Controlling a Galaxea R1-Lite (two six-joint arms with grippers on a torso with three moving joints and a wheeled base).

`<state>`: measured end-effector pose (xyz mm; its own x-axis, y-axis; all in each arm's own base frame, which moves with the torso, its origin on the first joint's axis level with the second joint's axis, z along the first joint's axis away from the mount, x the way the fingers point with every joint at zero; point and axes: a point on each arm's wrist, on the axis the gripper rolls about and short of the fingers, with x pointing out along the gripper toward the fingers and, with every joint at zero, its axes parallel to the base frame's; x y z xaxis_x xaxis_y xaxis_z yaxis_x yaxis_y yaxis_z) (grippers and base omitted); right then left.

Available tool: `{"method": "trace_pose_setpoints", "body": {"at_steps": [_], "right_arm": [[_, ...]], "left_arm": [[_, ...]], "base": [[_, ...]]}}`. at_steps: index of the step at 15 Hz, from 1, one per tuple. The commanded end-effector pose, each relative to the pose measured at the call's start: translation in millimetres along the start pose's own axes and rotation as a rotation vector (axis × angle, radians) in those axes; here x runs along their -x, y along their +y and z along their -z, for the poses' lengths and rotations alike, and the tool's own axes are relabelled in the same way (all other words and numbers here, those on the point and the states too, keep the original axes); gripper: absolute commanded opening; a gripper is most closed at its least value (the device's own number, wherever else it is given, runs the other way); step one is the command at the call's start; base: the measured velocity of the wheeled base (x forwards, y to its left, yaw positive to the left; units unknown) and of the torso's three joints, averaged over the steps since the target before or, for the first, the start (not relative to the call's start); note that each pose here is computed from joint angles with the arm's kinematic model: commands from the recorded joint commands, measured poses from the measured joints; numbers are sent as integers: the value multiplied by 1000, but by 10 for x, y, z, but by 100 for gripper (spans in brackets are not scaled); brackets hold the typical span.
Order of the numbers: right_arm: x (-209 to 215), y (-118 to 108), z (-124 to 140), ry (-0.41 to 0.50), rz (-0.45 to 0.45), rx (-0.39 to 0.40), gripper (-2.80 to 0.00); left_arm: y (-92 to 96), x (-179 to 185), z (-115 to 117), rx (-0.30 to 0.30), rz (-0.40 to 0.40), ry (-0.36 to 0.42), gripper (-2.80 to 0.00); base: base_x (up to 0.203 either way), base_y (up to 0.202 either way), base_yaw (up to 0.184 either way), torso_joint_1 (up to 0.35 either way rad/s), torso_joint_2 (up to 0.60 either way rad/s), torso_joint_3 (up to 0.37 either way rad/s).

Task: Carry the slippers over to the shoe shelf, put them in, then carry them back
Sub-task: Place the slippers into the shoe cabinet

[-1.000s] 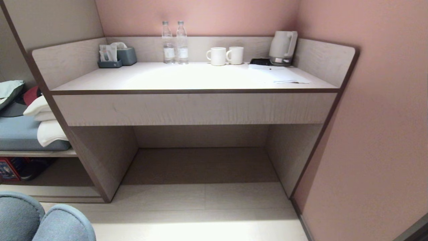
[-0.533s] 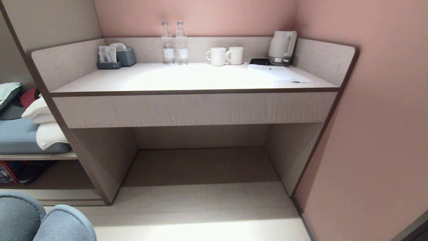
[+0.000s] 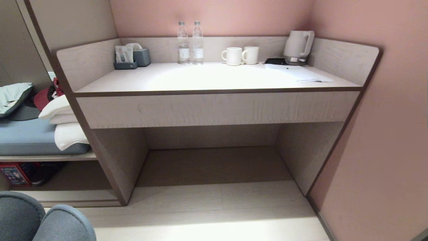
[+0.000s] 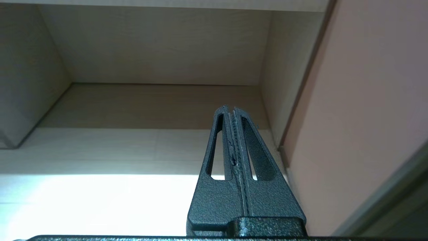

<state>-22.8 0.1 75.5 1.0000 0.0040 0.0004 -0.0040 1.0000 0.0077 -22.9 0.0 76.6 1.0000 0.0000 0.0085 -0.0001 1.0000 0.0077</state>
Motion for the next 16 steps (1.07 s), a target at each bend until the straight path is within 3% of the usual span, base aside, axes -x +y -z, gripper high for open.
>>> {"method": "trace_pose_setpoints", "body": {"at_steps": [1, 16], "right_arm": [[1, 0, 0, -1, -1, 0, -280], [1, 0, 0, -1, -1, 0, -280]], "left_arm": [[0, 0, -1, 0, -2, -1, -280], [0, 0, -1, 0, -2, -1, -280]], "base": [[0, 199, -6, 7, 2, -2], [0, 197, -2, 2, 2, 3]]}}
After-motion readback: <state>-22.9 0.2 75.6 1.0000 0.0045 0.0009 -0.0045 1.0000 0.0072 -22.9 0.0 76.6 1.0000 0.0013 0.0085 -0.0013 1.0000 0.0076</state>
